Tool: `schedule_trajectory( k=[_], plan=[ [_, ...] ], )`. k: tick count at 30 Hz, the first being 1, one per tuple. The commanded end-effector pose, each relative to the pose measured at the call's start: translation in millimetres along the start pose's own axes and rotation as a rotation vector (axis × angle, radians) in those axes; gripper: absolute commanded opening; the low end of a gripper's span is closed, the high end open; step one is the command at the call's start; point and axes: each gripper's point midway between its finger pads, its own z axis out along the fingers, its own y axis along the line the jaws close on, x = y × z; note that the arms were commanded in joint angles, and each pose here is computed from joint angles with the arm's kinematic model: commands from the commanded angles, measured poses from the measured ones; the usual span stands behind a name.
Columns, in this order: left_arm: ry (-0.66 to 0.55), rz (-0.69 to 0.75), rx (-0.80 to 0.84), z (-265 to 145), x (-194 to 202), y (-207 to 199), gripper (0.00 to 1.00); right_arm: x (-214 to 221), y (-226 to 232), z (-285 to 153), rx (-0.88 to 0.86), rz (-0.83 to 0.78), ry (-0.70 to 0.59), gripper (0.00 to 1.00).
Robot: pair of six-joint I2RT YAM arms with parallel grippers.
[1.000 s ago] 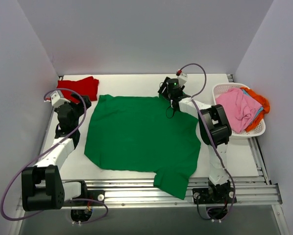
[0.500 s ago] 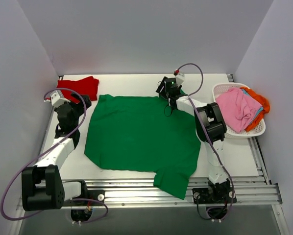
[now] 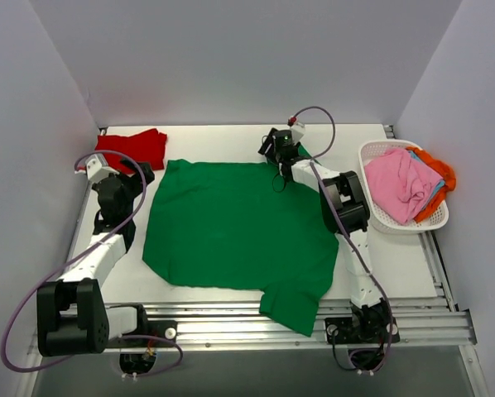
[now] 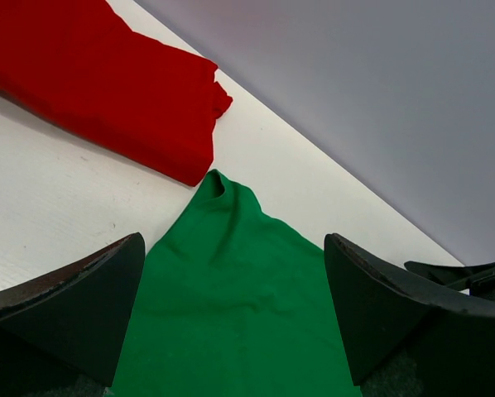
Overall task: Fold and stack the t-shirts
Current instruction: Flatten the tshirt out
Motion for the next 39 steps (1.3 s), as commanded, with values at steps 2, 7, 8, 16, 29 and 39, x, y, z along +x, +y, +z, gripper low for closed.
schedule_trajectory(
  k=[2, 7, 8, 16, 29, 39],
  plan=[
    [-0.049, 0.005, 0.042, 0, -12, -12, 0.98, -17, 32, 13, -0.095, 0.041, -0.051, 0.61],
    [-0.051, 0.010, 0.040, -1, -12, -12, 0.98, -33, 60, 29, -0.187, 0.087, -0.100, 0.61],
    [-0.053, 0.010, 0.040, -1, -13, -12, 0.98, -26, 58, 36, -0.191, 0.092, -0.093, 0.61],
    [-0.056, 0.023, 0.026, 2, -13, -10, 0.98, -33, 108, 40, -0.497, 0.203, -0.155, 0.62],
    [-0.055, 0.032, 0.050, -3, -8, -21, 0.99, -139, 137, -119, -0.478, -0.016, -0.341, 0.77],
    [-0.019, 0.022, 0.067, -4, -1, -24, 0.98, -63, 9, -106, 0.026, -0.053, -0.128, 0.76]
  ],
)
